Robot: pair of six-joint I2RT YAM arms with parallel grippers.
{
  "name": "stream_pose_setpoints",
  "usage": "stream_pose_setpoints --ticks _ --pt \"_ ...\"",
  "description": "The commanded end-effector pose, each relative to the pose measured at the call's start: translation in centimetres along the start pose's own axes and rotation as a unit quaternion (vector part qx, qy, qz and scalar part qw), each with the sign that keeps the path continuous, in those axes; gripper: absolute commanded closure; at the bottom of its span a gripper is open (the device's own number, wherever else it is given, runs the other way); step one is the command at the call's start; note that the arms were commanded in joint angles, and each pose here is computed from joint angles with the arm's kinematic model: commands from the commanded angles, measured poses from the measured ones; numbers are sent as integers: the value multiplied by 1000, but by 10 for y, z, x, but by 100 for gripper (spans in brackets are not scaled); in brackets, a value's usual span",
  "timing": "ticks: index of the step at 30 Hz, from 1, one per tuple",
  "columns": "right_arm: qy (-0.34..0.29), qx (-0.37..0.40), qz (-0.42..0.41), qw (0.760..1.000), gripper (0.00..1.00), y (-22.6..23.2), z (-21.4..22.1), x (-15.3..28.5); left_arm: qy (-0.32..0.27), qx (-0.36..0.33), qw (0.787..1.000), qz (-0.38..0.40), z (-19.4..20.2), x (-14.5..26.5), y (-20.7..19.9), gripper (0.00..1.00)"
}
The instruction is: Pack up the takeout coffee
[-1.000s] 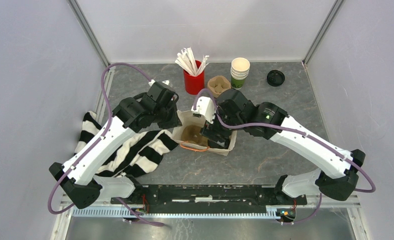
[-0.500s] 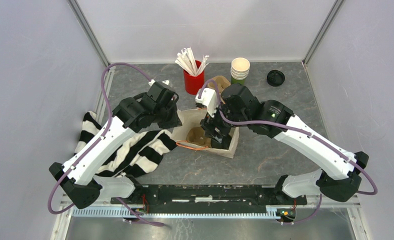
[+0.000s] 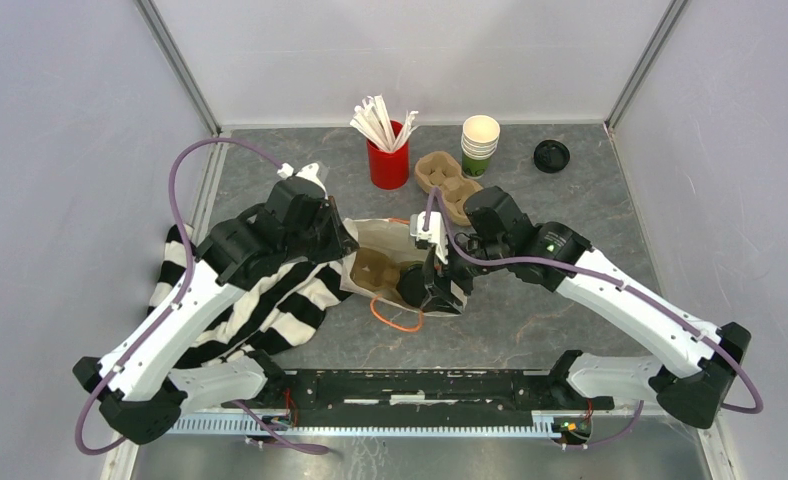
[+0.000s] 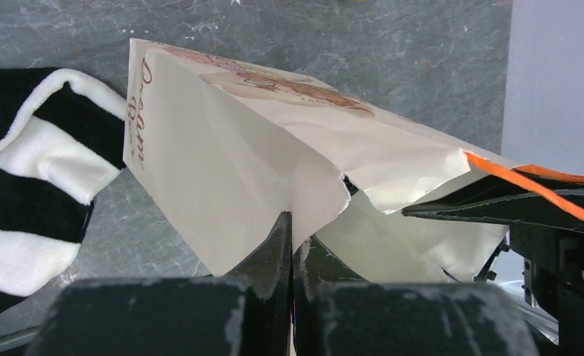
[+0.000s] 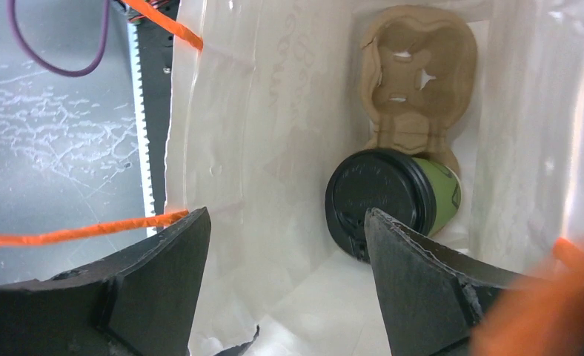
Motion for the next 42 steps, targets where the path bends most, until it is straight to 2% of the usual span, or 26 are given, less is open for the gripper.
stream_pose_setpoints --ticks 1,7,12,15,18,23,27,33,38,42 --pt "-49 89 -55 993 18 -1 -19 -9 -23 0 998 53 -9 -3 -19 98" --pt "-36 94 -73 992 22 9 -18 1 -35 -4 998 43 -14 -3 -17 98" --pt "-22 63 4 998 19 -2 -23 21 -51 22 998 11 -19 -4 -6 98" --pt "-7 44 -33 998 21 5 -19 16 -50 36 998 5 -18 -5 -5 98" --pt "35 49 -68 996 24 9 -2 11 -48 38 998 18 -19 -3 -12 98" --pt "20 74 -60 995 24 4 -15 14 -38 40 998 16 -19 -4 -15 98" --pt "17 48 40 998 27 -20 -28 27 -35 48 998 -10 -15 -6 -4 98" --pt "-32 23 179 983 20 -38 -62 74 -26 68 997 -22 -10 -10 -1 98" --pt "-53 -35 311 948 15 -65 -83 117 -26 69 997 -35 -11 -11 2 91" --pt "-50 -87 401 911 11 -82 -91 152 -19 61 997 -52 -11 -11 5 77"
Point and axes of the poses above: each gripper's point midway between its finger pads, its own x axis back along the fingers, its own y axis along the line the jaws close on, z = x × y, the point moved 1 cm from there along x, back along the fingers, and after that the axes turned 7 degrees about x, right-handed, at the moved point
